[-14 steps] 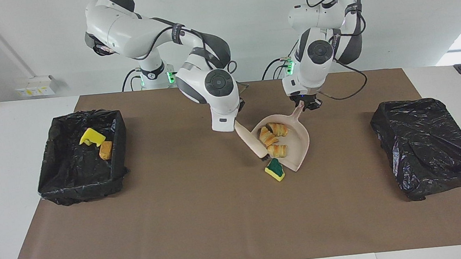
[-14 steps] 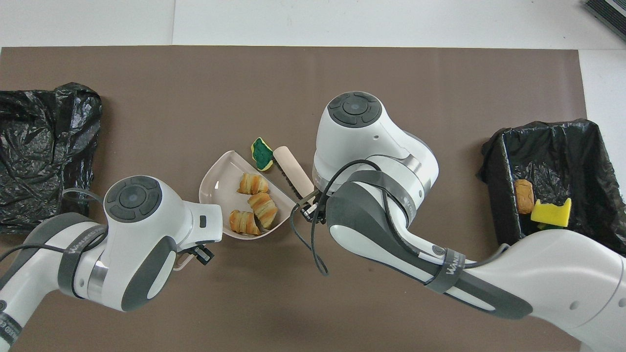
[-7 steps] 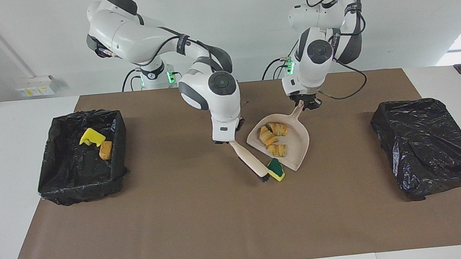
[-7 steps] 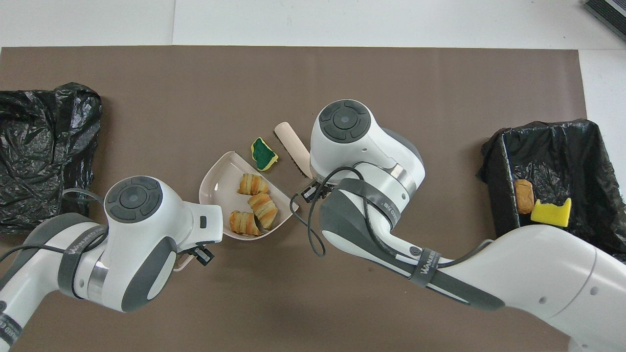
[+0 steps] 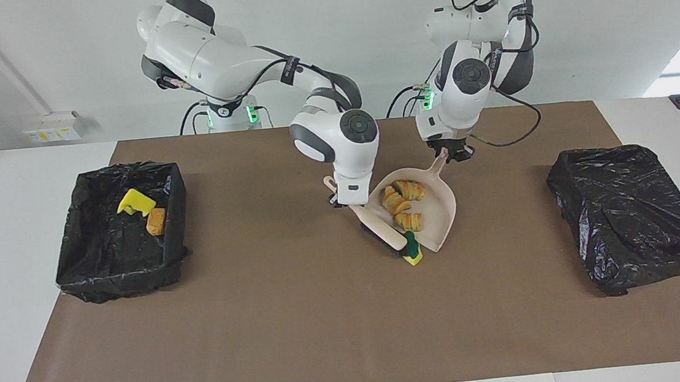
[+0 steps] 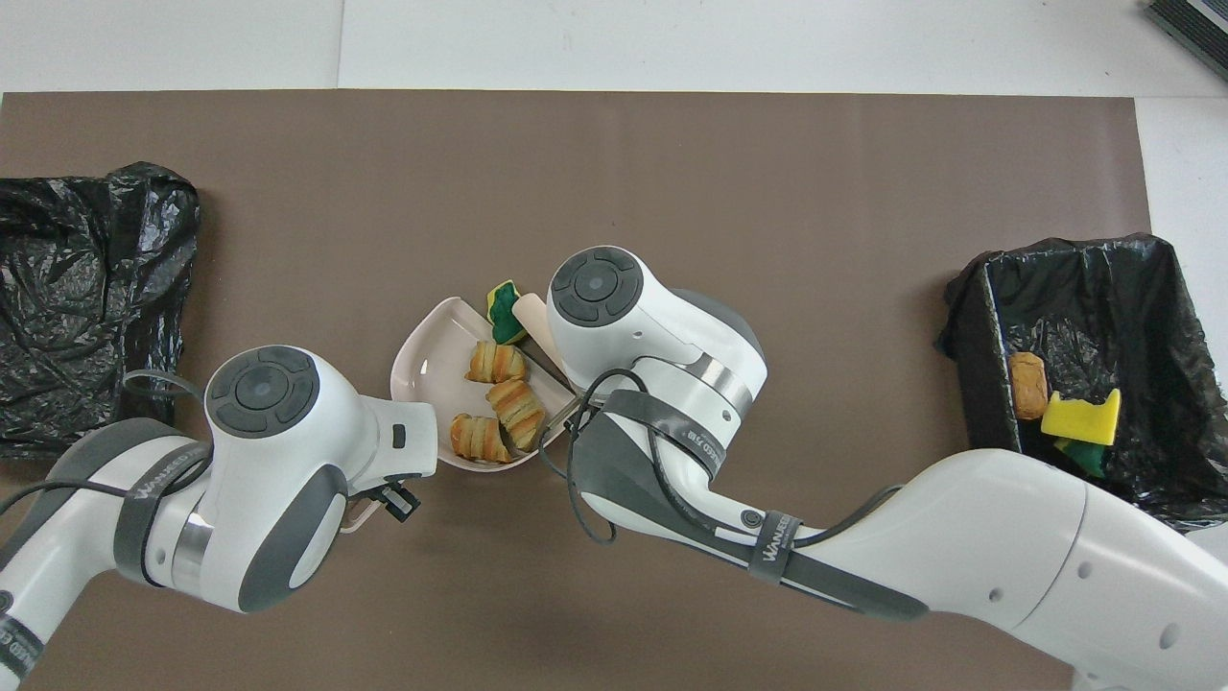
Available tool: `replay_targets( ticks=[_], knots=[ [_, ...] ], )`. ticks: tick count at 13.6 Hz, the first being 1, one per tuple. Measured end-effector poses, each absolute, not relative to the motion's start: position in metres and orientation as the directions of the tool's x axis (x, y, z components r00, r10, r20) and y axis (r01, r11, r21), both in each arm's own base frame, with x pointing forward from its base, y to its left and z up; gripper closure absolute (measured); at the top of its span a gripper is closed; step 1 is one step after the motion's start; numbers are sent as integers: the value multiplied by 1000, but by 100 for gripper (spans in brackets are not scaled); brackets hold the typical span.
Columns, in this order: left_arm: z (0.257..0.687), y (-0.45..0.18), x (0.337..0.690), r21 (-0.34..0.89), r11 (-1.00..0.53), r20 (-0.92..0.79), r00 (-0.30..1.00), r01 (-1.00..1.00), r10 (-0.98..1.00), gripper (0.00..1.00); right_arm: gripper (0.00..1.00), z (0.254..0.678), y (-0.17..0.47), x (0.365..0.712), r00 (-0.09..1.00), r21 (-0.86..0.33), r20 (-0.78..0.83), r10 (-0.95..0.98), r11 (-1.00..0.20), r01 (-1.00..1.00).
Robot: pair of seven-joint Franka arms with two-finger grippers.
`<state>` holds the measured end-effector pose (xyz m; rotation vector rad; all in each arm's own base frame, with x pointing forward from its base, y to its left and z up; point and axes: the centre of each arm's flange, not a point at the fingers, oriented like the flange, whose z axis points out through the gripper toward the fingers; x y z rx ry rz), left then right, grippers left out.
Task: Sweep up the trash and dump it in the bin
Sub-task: 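Sweep the green sponge into the dustpan with the right gripper's brush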
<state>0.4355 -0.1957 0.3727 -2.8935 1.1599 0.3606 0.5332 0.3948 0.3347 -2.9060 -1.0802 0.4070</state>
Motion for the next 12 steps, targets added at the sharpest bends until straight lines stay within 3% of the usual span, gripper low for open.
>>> replay_targets(
  ticks=[5, 12],
  knots=[
    [372, -197, 434, 84, -725, -219, 697, -684, -683, 69, 74, 350, 401, 514, 655, -290, -283, 701, -713, 638],
    [374, -200, 432, 83, -718, -219, 690, -691, -690, 69, 74, 410, 346, 488, 592, -312, -433, 679, -730, 609]
  ],
)
